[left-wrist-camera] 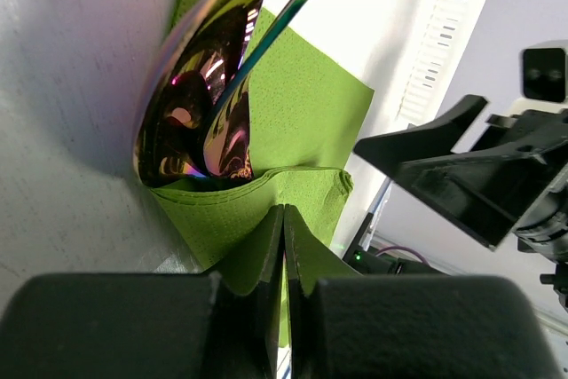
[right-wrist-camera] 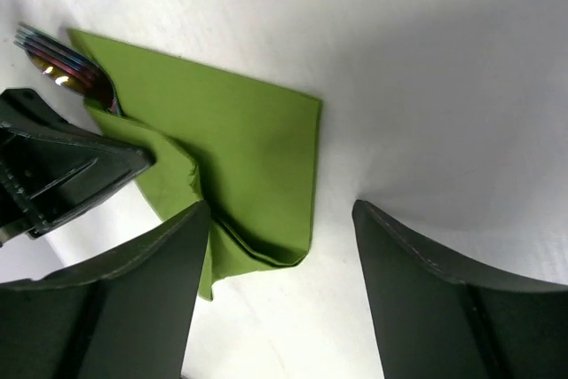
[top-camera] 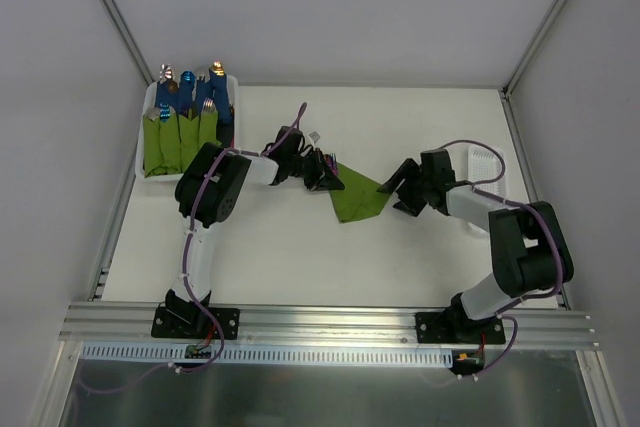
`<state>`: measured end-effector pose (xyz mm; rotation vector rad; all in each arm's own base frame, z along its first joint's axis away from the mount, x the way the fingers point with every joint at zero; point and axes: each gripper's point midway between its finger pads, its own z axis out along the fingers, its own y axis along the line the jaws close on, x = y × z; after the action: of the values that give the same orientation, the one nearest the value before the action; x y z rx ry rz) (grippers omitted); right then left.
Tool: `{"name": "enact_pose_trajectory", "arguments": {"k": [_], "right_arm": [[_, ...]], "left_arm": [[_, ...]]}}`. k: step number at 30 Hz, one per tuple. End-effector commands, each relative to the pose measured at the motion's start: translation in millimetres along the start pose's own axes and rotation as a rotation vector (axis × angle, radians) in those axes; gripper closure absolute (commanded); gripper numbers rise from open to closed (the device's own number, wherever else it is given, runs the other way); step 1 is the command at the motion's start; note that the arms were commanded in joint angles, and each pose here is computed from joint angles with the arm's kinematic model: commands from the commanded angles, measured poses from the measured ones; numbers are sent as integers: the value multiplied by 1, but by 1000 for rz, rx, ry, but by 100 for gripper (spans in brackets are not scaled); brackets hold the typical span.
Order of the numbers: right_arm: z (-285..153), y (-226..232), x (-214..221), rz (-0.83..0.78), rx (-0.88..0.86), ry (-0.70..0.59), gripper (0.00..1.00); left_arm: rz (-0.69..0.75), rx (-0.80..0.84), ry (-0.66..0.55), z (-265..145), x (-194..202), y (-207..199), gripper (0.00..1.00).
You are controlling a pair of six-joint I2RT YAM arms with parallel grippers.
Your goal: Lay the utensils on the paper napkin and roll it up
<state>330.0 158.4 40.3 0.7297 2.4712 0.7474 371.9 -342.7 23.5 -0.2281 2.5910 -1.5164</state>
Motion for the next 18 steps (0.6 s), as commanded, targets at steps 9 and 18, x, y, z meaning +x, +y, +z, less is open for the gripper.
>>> {"name": "enact_pose_trajectory", "arguments": {"k": [9, 18], "right_arm": [[26, -7, 15, 7, 54, 129, 25], [45, -4, 30, 52, -40, 195, 25]], "left_arm": [[-40, -135, -1, 9, 6, 46, 100], [-41, -131, -2, 9, 4, 45, 100]]}}
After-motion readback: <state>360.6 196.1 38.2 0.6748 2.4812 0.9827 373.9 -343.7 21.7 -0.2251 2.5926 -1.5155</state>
